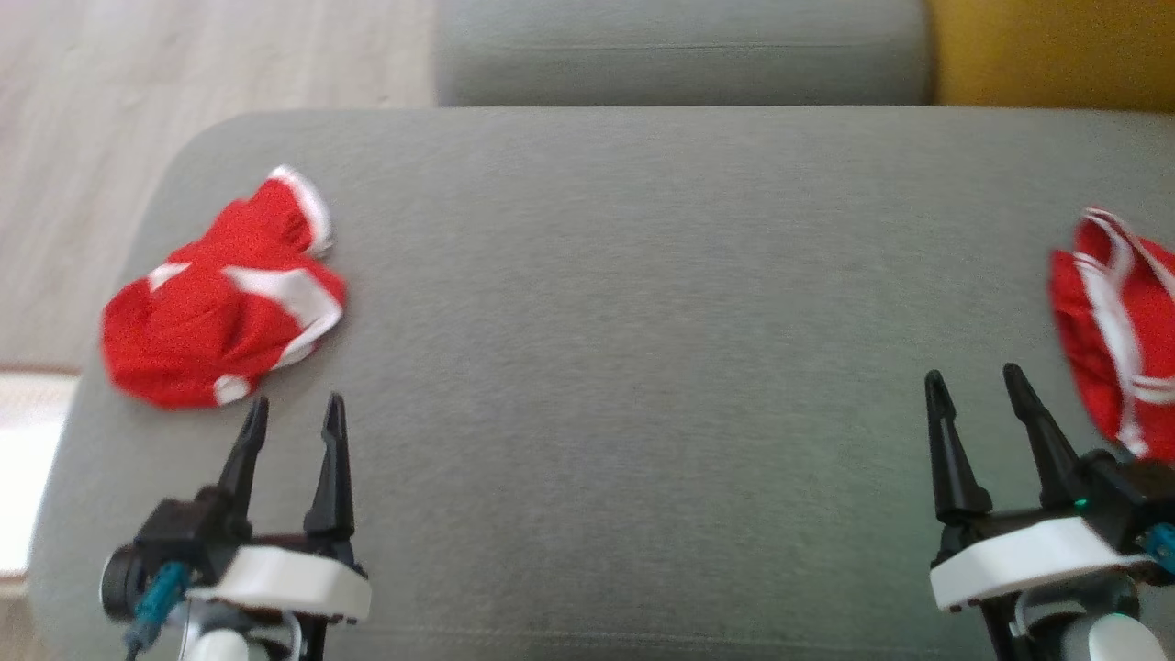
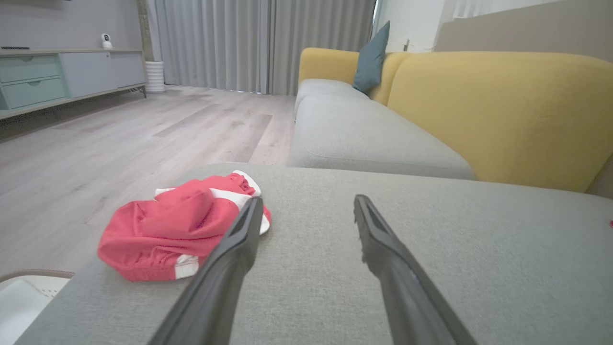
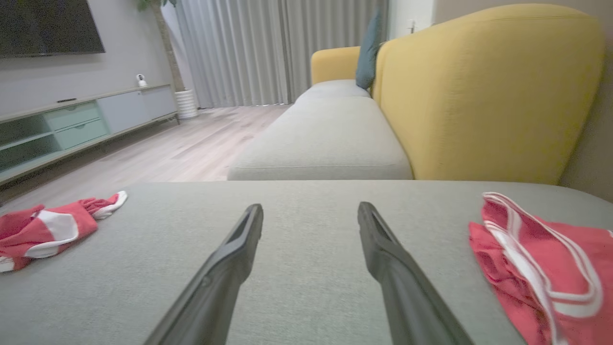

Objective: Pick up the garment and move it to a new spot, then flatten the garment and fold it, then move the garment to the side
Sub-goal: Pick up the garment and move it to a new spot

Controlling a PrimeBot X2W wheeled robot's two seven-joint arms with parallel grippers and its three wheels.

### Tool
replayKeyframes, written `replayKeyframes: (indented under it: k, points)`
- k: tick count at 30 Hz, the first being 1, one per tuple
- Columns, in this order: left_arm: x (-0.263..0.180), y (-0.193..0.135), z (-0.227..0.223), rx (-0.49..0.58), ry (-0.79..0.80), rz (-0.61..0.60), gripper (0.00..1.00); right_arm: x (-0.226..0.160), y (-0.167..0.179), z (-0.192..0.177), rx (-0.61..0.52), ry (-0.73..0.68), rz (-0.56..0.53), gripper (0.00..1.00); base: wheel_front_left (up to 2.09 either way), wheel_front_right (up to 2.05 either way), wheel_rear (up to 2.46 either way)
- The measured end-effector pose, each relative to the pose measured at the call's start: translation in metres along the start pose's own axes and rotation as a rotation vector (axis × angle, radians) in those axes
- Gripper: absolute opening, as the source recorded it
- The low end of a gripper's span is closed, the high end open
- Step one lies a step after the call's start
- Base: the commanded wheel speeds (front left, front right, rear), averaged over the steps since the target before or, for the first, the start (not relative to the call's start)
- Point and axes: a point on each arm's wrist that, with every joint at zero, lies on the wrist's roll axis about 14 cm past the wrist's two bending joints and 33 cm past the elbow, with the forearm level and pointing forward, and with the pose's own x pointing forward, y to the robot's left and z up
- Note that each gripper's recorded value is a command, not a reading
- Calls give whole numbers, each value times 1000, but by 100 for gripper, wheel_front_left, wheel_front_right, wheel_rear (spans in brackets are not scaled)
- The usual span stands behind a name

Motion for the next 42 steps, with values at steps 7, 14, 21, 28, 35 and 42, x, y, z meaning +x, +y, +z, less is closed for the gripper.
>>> replayKeyframes:
  k: [7,14,21,28,35,42]
  points:
    - [-13,43,22,15,-64,141,100,27,52,1,-14,14,165,100,0,0,0]
    - [-40,76,31,36,-83,262,100,43,99,-1,-19,33,308,100,0,0,0]
    - [-62,101,35,59,-86,352,100,55,128,-2,-26,40,394,100,0,0,0]
    - [-55,106,35,67,-79,367,100,66,134,-6,-20,50,412,100,0,0,0]
    - [-30,108,29,73,-57,356,100,79,125,-18,-20,82,389,100,0,0,0]
    - [44,103,4,35,0,288,100,117,103,-29,-13,86,329,100,0,0,0]
